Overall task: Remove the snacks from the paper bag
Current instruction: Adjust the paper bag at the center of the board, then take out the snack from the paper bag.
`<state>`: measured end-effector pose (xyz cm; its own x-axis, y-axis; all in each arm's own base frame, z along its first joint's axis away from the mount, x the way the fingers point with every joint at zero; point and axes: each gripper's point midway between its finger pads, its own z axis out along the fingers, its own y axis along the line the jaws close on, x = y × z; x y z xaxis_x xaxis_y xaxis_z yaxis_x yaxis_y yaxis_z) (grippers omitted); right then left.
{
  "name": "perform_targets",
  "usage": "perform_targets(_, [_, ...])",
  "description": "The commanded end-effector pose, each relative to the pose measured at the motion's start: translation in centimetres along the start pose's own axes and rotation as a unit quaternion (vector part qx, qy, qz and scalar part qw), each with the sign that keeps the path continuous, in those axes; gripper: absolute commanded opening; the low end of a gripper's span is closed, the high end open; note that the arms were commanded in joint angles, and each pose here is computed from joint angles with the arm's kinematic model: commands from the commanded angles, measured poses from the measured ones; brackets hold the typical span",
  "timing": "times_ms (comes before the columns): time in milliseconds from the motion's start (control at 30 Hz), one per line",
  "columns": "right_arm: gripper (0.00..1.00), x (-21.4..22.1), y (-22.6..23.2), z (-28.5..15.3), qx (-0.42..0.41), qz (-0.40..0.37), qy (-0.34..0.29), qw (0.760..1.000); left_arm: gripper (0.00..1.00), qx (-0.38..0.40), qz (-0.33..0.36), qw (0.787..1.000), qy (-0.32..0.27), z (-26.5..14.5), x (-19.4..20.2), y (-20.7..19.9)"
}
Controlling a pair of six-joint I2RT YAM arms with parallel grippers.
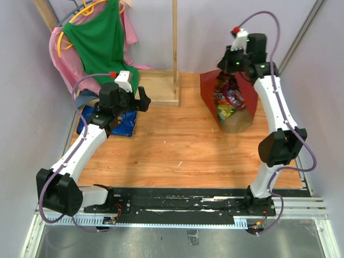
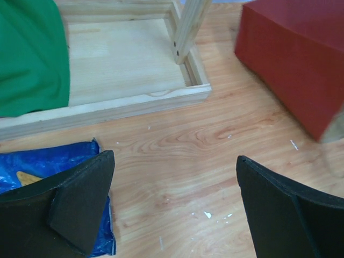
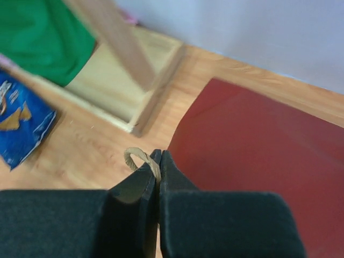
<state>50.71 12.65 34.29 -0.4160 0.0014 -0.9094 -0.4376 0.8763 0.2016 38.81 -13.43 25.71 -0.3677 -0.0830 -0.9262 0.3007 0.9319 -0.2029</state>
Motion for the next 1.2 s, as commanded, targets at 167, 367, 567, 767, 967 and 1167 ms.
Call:
perform_targets(167, [0.01,0.3,12.8,-0.4,-0.106,-0.079,-0.029,0.991,1.00,0.112,-0.042,0.992,-0.029,-0.6,-0.2,-4.1])
perform_targets(367, [0.01,2.3,13.7,-0.1,-0.080,-0.116,0.002,0.990,1.00,0.164,-0.073,0.984,-0.016,-0.4,1.7,-6.4])
perform_targets(567, [0.02,5.3,12.7,-1.0,-0.063,-0.112,0.012,0.992,0.99,0.198,-0.075,0.977,0.018,1.4,5.4,-11.0])
perform_targets(767, [0.04,6.1,13.3,-2.1,-0.076,-0.095,-0.003,0.993,0.88,0.164,-0.102,0.979,0.066,5.6,10.9,-14.2])
perform_targets(967, [0.11,6.5,13.6,-2.5,-0.088,-0.090,-0.017,0.992,0.83,0.160,-0.142,0.974,0.070,9.2,13.4,-14.6])
perform_targets(1167, [0.38,6.8,13.4,-2.8,-0.096,-0.086,-0.025,0.991,0.83,0.180,-0.149,0.968,0.087,11.1,14.3,-17.0])
